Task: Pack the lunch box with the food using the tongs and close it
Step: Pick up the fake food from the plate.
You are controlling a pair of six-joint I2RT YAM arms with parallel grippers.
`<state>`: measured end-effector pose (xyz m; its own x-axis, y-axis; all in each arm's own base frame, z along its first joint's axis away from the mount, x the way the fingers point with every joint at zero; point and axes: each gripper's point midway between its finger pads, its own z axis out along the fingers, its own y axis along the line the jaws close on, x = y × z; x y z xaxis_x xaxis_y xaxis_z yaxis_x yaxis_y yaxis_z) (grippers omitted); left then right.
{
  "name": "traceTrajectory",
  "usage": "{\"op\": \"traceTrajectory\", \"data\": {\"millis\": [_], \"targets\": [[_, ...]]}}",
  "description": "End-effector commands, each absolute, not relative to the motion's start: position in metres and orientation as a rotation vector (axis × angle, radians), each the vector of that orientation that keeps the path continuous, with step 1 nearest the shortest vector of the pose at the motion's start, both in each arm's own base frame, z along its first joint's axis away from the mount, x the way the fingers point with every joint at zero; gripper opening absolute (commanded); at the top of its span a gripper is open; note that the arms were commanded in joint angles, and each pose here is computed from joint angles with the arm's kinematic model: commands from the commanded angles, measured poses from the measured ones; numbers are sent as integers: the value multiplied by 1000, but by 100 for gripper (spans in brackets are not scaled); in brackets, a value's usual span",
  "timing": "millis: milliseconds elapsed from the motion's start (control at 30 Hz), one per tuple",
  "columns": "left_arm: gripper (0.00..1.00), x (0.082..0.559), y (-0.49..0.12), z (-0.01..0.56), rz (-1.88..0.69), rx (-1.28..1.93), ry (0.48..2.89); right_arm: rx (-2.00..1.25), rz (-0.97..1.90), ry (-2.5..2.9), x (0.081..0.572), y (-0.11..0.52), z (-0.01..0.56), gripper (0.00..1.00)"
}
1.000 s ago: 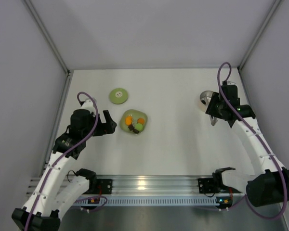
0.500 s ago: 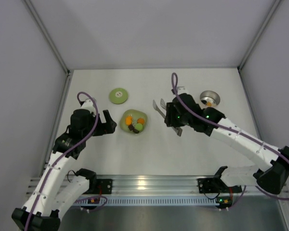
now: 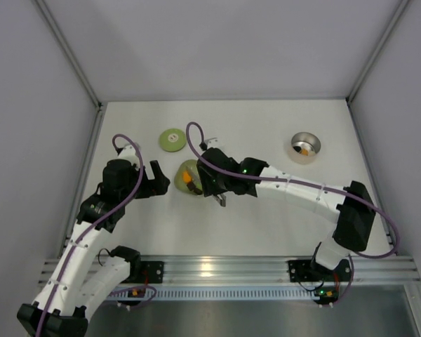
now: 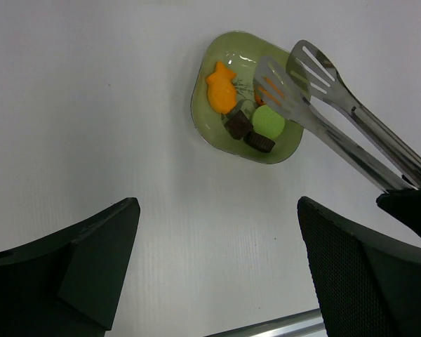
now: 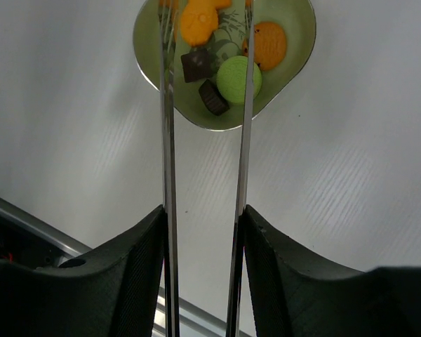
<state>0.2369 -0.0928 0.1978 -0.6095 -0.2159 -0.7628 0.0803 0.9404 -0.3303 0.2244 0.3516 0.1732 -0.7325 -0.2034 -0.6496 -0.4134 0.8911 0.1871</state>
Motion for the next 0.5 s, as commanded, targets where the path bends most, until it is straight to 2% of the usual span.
{"op": "traceTrajectory", "data": {"millis": [0,467], "targets": [[99,243,-94,206,-424,-94,2149,-403,511,2319,234,381,198,45],[99,243,-94,207,-426,-94,2143,-443,489,2376,235,404,164,47]]}}
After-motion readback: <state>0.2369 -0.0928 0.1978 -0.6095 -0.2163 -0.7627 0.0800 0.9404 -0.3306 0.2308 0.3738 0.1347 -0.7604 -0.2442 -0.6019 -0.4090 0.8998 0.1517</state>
